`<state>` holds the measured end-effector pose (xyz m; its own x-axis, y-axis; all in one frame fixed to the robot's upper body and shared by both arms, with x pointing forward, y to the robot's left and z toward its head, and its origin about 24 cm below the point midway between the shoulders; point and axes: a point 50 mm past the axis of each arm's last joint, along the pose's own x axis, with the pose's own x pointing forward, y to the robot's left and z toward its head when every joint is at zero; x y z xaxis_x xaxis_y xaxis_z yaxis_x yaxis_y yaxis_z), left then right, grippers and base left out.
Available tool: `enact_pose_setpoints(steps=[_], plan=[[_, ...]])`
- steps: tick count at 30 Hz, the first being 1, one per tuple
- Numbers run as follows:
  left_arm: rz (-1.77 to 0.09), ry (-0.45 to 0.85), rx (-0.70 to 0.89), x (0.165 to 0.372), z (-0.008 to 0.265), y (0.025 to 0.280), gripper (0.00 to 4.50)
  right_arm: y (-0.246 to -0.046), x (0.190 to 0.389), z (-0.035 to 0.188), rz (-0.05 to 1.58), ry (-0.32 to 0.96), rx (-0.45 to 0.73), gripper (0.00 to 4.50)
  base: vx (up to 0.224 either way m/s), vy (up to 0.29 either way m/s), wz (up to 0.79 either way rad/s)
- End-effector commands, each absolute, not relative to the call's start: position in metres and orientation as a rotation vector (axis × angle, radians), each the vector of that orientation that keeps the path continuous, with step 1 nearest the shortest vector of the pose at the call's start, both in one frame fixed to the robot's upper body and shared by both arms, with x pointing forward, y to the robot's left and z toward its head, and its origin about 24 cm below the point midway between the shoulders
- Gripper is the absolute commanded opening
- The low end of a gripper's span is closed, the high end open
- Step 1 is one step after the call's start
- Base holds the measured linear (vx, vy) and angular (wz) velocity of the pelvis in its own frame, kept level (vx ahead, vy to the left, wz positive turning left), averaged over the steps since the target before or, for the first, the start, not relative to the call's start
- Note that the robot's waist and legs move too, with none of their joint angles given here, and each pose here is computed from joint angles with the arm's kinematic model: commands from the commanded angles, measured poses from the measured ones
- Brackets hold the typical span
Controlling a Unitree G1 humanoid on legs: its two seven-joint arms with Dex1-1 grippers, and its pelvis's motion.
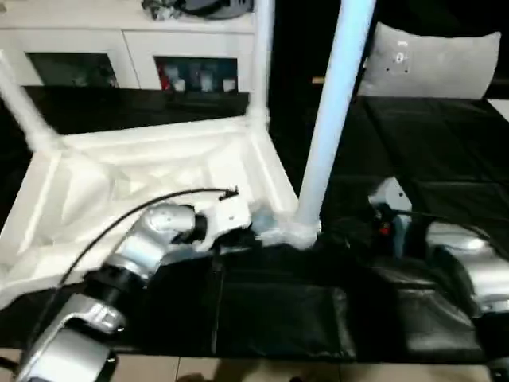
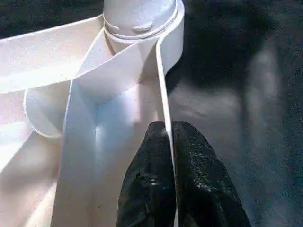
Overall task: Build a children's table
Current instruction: Rotate leg to tighten
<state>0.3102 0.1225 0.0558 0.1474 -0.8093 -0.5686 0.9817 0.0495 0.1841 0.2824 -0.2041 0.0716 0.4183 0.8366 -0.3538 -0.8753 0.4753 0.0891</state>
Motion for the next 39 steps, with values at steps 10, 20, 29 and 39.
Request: enact_pose_setpoints(steps=[10,20,29,39], plan=[[-1.675,0.381,0.712,0.294,0.051,0.120,0.00,-0.185,0.271,0.071,1.341,0.425,-0.072,2.91,0.000,0.000,0.00],[-1.735,0.357,0.695,0.292,0.052,0.114,0.00,-0.179,0.270,0.067,1.390,0.447,-0.038,2.21,0.000,0.000,0.00],[-1.737,0.354,0.655,0.290,0.051,0.112,0.00,-0.174,0.267,0.063,1.392,0.447,-0.027,1.97,0.000,0.000,0.00],[-1.738,0.351,0.642,0.288,0.049,0.112,0.00,-0.171,0.271,0.063,1.338,0.414,-0.030,2.71,0.000,0.000,0.00]])
